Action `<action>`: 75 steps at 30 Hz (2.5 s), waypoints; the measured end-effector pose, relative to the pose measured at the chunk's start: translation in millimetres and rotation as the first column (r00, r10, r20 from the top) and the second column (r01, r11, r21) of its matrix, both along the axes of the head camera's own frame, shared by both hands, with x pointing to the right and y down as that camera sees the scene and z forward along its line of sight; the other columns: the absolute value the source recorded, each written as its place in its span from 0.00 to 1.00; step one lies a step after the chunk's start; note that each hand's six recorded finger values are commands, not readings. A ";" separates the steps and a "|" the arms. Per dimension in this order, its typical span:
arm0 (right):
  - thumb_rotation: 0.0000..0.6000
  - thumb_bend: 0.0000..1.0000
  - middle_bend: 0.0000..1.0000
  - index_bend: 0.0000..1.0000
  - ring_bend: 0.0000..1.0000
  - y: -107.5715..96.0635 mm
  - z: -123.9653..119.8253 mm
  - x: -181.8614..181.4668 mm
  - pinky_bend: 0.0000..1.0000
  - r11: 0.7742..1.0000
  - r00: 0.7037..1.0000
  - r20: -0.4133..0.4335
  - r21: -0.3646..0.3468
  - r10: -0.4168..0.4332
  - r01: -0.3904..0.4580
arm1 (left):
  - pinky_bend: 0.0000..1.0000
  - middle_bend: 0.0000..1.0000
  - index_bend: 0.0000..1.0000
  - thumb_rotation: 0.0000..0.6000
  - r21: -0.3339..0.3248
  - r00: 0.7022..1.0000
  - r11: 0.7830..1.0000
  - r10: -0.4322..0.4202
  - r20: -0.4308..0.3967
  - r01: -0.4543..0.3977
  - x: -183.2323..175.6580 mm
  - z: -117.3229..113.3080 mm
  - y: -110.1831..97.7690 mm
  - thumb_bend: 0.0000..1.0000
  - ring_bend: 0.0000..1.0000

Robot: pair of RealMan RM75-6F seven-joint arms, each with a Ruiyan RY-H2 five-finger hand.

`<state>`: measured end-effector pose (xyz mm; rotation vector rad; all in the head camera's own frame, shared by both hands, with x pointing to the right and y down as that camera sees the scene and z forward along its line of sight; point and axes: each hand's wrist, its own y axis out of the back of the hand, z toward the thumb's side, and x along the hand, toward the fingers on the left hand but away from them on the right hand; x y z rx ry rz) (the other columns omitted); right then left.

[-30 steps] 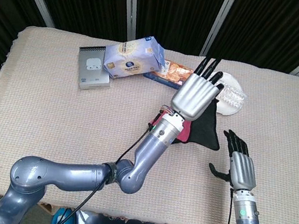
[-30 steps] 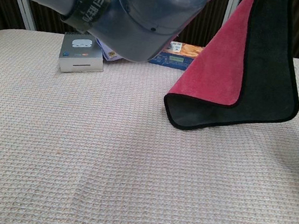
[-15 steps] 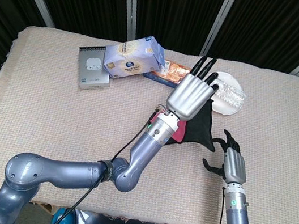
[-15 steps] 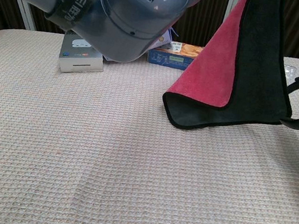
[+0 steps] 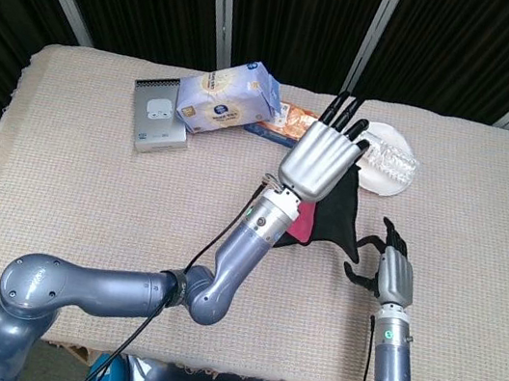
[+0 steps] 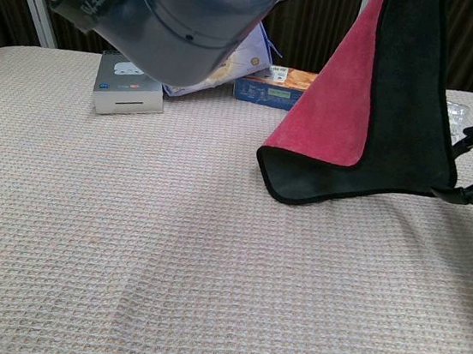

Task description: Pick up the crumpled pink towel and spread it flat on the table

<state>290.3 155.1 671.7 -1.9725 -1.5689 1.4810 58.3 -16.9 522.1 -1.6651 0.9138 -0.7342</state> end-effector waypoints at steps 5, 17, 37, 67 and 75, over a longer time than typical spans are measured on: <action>1.00 0.31 0.08 0.53 0.00 0.8 0.4 -4.0 0.00 1.000 1.000 0.006 0.005 0.003 -0.003 | 0.05 0.26 0.56 1.00 -0.003 1.000 1.000 0.002 -0.001 -0.002 -2.6 2.2 0.9 0.49 0.03; 1.00 0.46 0.15 0.67 0.00 1.1 -0.6 -4.1 0.00 1.000 1.000 -0.002 0.017 0.008 -0.008 | 0.05 0.27 0.56 1.00 0.005 1.000 1.000 -0.001 -0.002 0.001 -7.8 -0.3 -0.8 0.48 0.03; 1.00 0.47 0.17 0.71 0.00 -26.6 -29.0 0.9 0.00 0.992 0.999 0.022 0.119 0.033 -0.035 | 0.05 0.26 0.56 1.00 -0.041 0.999 0.999 -0.008 -0.035 0.007 -47.0 0.2 2.1 0.48 0.03; 1.00 0.47 0.17 0.71 0.00 -149.4 -101.7 -70.8 0.00 0.916 0.994 -0.080 0.389 -0.069 0.095 | 0.05 0.26 0.55 1.00 -0.196 0.984 0.970 -0.164 -0.073 0.147 -181.9 31.7 -15.2 0.48 0.03; 1.00 0.47 0.18 0.71 0.00 -178.3 -100.0 -68.9 0.00 0.908 0.991 -0.129 0.412 -0.028 0.080 | 0.05 0.26 0.55 1.00 -0.216 0.975 0.960 -0.201 -0.092 0.177 -176.5 44.6 -19.9 0.48 0.03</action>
